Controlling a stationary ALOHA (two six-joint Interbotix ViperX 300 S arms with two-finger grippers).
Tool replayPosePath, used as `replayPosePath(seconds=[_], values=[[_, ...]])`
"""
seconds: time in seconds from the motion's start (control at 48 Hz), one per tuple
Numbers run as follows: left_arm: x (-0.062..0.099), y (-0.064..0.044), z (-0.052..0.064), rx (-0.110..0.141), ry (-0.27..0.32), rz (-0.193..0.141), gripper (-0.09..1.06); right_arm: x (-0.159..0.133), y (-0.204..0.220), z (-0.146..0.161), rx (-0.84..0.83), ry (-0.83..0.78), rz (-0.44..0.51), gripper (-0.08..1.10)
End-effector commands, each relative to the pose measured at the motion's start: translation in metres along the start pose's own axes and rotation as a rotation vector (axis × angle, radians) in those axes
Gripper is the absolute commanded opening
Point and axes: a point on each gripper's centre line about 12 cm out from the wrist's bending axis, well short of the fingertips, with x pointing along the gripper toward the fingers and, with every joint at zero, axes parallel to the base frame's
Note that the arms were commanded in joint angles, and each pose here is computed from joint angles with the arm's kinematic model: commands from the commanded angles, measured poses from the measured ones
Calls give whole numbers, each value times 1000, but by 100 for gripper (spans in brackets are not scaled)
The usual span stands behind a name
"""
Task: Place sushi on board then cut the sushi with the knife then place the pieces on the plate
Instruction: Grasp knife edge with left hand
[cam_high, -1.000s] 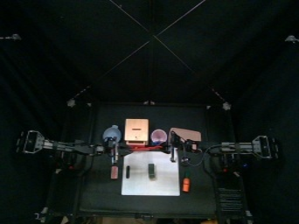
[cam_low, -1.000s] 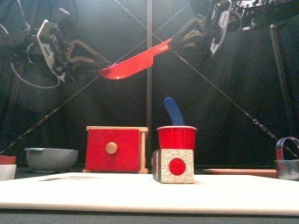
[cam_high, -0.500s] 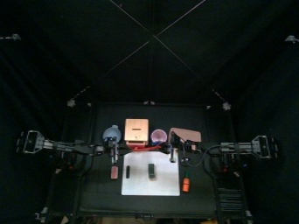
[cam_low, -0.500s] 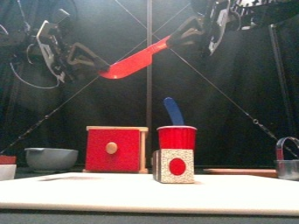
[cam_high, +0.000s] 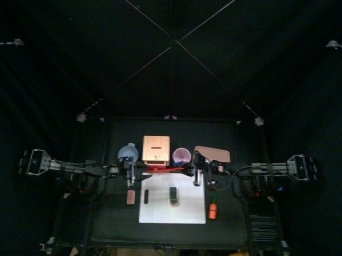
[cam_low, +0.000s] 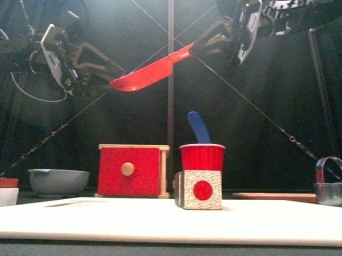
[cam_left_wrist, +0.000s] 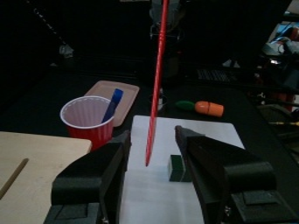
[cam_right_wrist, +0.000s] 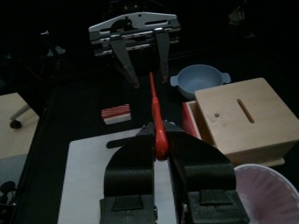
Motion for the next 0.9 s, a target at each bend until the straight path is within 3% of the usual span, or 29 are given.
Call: replayPosePath(seconds=[0.021, 0.312, 0.542, 0.896], values=[[3, 0, 8, -1, -28, 3, 82, -2, 3, 16, -2, -48, 5, 39], [6, 9, 8, -4, -25, 34, 82, -1, 6, 18, -5, -50, 15, 39], [8, 10, 9, -4, -25, 38, 80, -1, 6, 16, -12, -47, 16, 39], [7, 8, 7, -4, -11, 30, 54, 0, 6, 15, -15, -43, 16, 39]])
